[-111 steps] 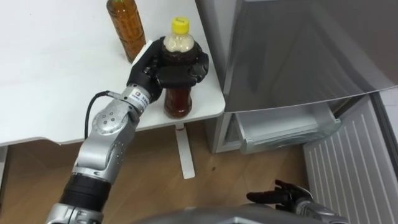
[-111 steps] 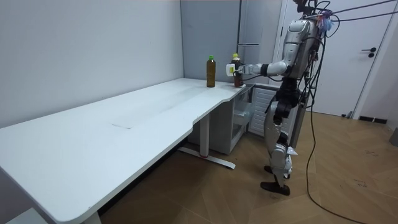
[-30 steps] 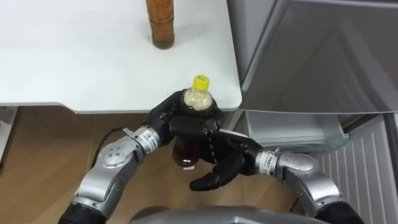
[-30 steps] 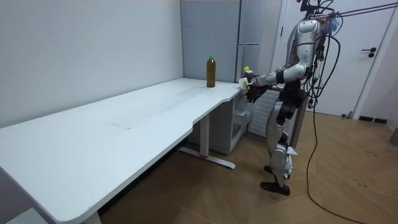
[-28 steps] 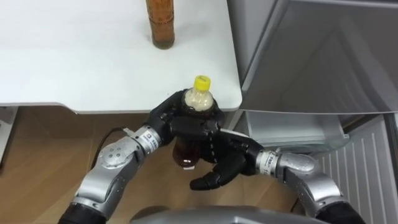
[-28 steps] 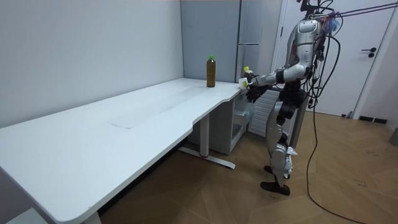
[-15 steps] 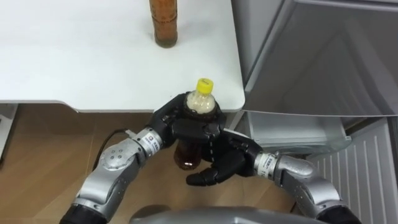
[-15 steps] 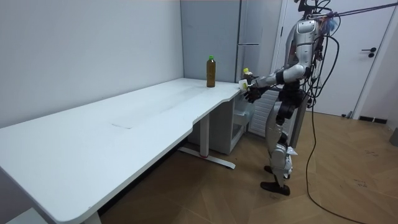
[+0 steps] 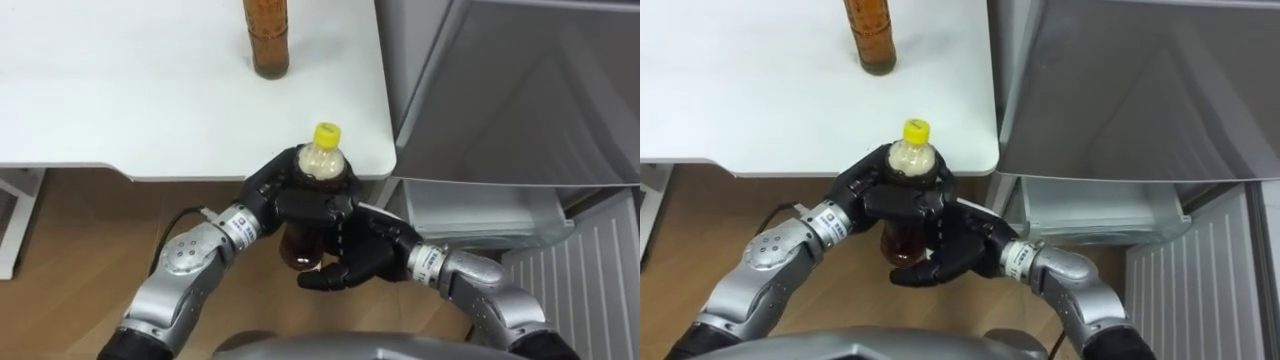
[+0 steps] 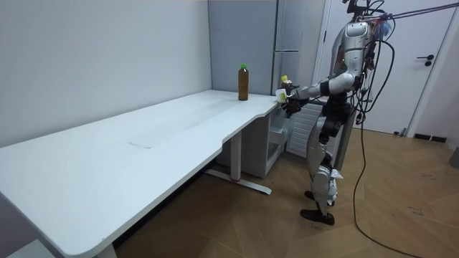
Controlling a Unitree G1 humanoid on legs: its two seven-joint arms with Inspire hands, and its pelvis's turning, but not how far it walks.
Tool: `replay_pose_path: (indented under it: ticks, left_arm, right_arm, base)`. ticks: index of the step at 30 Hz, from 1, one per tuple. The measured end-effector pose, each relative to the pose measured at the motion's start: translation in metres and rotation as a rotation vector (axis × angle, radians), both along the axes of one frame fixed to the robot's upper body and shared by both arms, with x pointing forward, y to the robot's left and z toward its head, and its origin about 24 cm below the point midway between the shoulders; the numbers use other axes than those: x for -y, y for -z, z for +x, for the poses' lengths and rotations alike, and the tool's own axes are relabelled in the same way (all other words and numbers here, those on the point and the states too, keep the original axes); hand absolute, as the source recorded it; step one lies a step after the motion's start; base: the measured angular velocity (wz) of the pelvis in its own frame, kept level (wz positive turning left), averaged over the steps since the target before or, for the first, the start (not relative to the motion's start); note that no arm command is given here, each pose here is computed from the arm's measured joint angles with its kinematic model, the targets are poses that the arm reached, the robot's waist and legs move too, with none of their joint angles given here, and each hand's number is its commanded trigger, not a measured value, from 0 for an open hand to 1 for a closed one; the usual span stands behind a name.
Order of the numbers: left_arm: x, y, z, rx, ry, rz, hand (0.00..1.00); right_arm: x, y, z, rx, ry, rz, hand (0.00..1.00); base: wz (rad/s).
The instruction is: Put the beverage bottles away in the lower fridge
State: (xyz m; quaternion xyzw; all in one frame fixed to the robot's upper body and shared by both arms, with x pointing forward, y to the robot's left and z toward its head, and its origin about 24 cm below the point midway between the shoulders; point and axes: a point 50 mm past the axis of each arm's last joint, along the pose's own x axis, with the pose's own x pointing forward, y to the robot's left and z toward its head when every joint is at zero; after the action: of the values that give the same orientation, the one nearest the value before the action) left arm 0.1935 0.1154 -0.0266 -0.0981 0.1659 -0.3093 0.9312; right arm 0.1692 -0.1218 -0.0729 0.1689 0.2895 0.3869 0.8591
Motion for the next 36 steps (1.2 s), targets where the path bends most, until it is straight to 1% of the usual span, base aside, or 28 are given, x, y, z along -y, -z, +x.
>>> replay_pose_path:
  ticks: [2, 4, 8, 14, 15, 16, 17, 18, 19, 25, 36]
  left_arm:
    - [0.003, -0.001, -0.001, -0.003, 0.002, -0.037, 1.00]
    - [0.008, -0.002, -0.002, 0.010, 0.011, -0.050, 1.00]
    - [0.008, -0.003, 0.000, -0.002, -0.014, -0.092, 1.00]
    - [0.011, -0.004, 0.000, -0.001, -0.004, -0.105, 1.00]
    - [0.011, -0.004, 0.000, -0.005, -0.006, -0.113, 0.91]
    - [0.012, -0.004, 0.000, -0.010, -0.009, -0.125, 0.62]
    - [0.012, -0.004, 0.000, -0.017, -0.023, -0.139, 0.47]
    - [0.012, -0.005, 0.000, -0.019, -0.027, -0.144, 0.04]
    - [0.012, -0.005, 0.000, -0.021, -0.029, -0.150, 0.00]
    - [0.015, -0.005, 0.000, -0.022, -0.018, -0.151, 0.00]
    - [0.011, -0.006, 0.002, -0.013, -0.031, -0.149, 0.00]
  right_arm:
    - [0.002, 0.001, 0.002, -0.005, 0.041, -0.021, 1.00]
    - [0.002, 0.002, 0.002, -0.019, 0.069, -0.008, 1.00]
    - [0.000, 0.002, 0.001, -0.029, 0.087, 0.006, 1.00]
    - [-0.007, 0.003, 0.000, -0.055, 0.117, 0.027, 1.00]
    - [-0.007, 0.003, 0.000, -0.056, 0.118, 0.027, 1.00]
    - [-0.007, 0.003, 0.000, -0.055, 0.119, 0.028, 1.00]
    - [-0.008, 0.003, 0.000, -0.053, 0.118, 0.029, 1.00]
    - [-0.008, 0.003, 0.000, -0.054, 0.119, 0.030, 1.00]
    - [-0.008, 0.003, 0.000, -0.055, 0.121, 0.031, 1.00]
    - [-0.009, 0.004, -0.001, -0.065, 0.131, 0.024, 1.00]
    - [-0.011, 0.004, -0.002, -0.077, 0.136, 0.051, 1.00]
  base:
    - [0.00]
    - [0.00]
    - [0.00]
    - [0.00]
    - [0.00]
    - [0.00]
    - [0.00]
    - [0.00]
    - [0.00]
    - [0.00]
    - [0.00]
